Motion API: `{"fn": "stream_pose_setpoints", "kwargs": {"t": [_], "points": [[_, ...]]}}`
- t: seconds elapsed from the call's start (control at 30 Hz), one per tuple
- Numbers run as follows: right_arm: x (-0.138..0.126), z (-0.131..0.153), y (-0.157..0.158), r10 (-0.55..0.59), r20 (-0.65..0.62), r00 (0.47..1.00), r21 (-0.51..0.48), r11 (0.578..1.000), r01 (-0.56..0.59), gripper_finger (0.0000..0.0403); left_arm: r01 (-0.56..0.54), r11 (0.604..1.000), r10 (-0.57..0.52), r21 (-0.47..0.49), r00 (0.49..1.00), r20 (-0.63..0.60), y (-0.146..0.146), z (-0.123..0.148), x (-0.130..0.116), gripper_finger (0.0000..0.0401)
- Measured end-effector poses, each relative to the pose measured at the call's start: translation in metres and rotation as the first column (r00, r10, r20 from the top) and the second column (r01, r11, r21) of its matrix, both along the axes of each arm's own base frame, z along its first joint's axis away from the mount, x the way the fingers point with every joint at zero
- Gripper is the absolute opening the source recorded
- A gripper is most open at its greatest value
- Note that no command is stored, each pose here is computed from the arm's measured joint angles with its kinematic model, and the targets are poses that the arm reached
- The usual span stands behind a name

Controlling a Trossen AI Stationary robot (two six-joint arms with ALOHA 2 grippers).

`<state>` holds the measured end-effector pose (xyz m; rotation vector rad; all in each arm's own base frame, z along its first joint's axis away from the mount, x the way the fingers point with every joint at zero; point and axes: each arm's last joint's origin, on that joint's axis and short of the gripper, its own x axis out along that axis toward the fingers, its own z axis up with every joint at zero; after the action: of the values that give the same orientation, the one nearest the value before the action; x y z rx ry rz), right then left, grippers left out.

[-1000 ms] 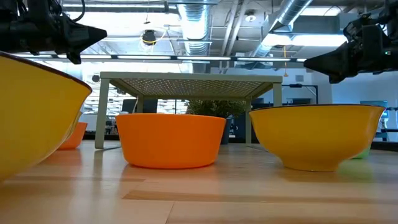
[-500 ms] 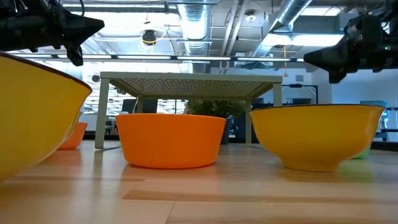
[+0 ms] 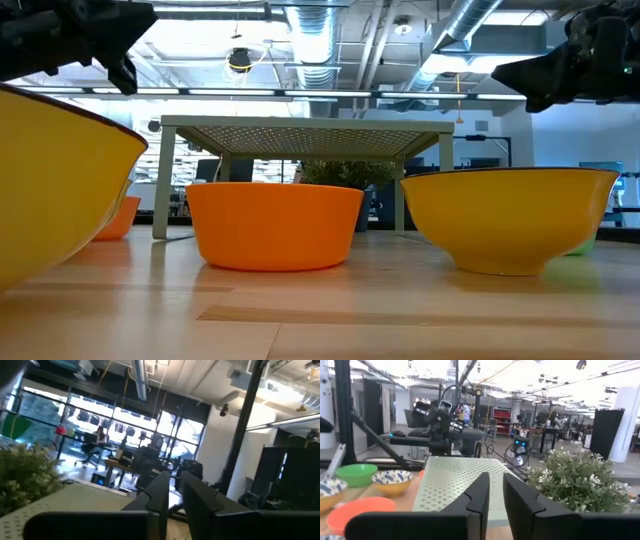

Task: Pick & Place Mini bowls
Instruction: Put the orange bowl on the shelf

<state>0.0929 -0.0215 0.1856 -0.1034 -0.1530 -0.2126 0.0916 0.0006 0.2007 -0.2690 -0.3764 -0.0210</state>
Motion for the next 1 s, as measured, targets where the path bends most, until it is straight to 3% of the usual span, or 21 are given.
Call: {"fn": "stream_pose_setpoints", "kwargs": {"t": [0.13,0.23,0.33,0.43,0.53,0.8,0.9,1.0], "points": [[0.001,0.003,0.001,0.058,-0.007,0.998,0.032,0.998,-0.058,0.0081,-0.023,1.0,0.023,0.007,1.0,0.017,0.001,0.01,-0.001,0.0085],[0.002,0.015,0.002,0.08,0.03,0.996,0.072,0.994,-0.082,0.0097,-0.044,0.997,0.043,0.057,0.999,0.03,0.001,0.032,-0.002,0.0099],[0.004,0.027,0.001,0.088,0.027,0.996,0.133,0.987,-0.091,0.0104,-0.059,0.992,0.063,0.111,0.997,-0.033,0.001,0.05,0.006,0.0106],[0.011,0.039,-0.001,0.089,-0.029,0.996,0.159,0.984,-0.083,0.0104,-0.066,0.982,0.087,0.179,0.99,-0.112,0.0,0.068,0.02,0.0108],[0.019,0.048,-0.003,0.092,-0.171,0.981,0.203,0.978,-0.057,0.0104,-0.056,0.979,0.091,0.194,0.98,-0.178,0.0,0.086,0.034,0.011],[0.032,0.073,-0.006,0.12,-0.56,0.82,0.349,0.932,0.102,0.0104,-0.027,0.978,0.093,0.207,0.944,-0.317,0.0,0.108,0.055,0.0111],[0.037,0.07,-0.008,0.129,-0.662,0.738,0.367,0.915,0.169,0.0104,-0.026,0.978,0.093,0.208,0.941,-0.324,0.0,0.107,0.056,0.0111],[0.043,0.061,-0.01,0.129,-0.726,0.676,0.414,0.866,0.28,0.0104,-0.026,0.978,0.093,0.208,0.942,-0.323,0.0,0.107,0.056,0.0111]]}}
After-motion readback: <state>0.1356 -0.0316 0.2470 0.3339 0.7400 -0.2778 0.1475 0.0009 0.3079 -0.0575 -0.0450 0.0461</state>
